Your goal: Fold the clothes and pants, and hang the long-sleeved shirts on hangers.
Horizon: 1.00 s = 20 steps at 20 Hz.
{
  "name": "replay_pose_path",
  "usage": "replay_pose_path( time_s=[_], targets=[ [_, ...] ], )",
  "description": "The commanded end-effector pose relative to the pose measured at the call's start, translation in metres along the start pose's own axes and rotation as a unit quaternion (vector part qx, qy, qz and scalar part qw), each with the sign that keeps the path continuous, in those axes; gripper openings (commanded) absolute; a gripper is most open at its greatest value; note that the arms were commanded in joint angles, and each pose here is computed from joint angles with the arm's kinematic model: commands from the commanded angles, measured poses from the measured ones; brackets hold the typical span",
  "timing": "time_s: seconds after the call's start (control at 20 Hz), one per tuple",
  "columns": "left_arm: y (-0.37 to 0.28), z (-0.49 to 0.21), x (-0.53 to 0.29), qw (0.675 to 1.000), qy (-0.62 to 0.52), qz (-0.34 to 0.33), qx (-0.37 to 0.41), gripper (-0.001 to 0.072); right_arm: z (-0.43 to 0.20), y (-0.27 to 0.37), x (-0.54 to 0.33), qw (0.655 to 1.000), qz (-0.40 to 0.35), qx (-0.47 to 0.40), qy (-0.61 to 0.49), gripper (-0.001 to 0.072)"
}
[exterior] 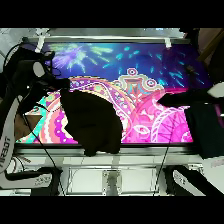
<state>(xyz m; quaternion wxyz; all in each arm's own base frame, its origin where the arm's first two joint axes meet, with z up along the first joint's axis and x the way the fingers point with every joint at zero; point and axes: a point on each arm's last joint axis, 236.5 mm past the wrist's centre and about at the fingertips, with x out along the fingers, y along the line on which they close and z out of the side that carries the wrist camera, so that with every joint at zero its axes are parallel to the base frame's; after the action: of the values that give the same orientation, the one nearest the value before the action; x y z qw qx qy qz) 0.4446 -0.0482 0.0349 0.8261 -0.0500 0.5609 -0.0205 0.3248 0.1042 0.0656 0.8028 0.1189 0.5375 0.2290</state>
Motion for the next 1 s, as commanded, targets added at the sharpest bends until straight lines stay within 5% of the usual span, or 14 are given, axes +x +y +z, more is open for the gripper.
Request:
replay_pose_path(
  time_s=[0.0,0.35,0.4,0.5,0.95],
  targets=[
    [0.020,0.005,0.037,0.997,0.013,-0.022,-0.067,0.0583,-0.025,0.029,0.051,0.998,0.018,-0.048,0.046,0.0323],
    [0.008,0.019,0.073,0.994,-0.005,-0.056,-0.094,0.0577,-0.054,0.040,0.081,0.990,0.022,-0.076,0.116,0.0323],
    [0.008,0.019,0.073,0.994,-0.005,-0.056,-0.094,0.0476,-0.054,0.040,0.082,0.990,0.022,-0.076,0.117,0.0323],
    [0.007,0.018,0.073,0.996,-0.004,-0.057,-0.073,0.0031,-0.055,0.041,0.081,0.990,0.025,-0.075,0.120,0.0323],
    [0.010,0.032,0.020,0.996,-0.049,-0.056,-0.040,0.0024,-0.092,0.070,0.091,0.981,0.083,-0.057,0.167,0.0345]
  ],
)
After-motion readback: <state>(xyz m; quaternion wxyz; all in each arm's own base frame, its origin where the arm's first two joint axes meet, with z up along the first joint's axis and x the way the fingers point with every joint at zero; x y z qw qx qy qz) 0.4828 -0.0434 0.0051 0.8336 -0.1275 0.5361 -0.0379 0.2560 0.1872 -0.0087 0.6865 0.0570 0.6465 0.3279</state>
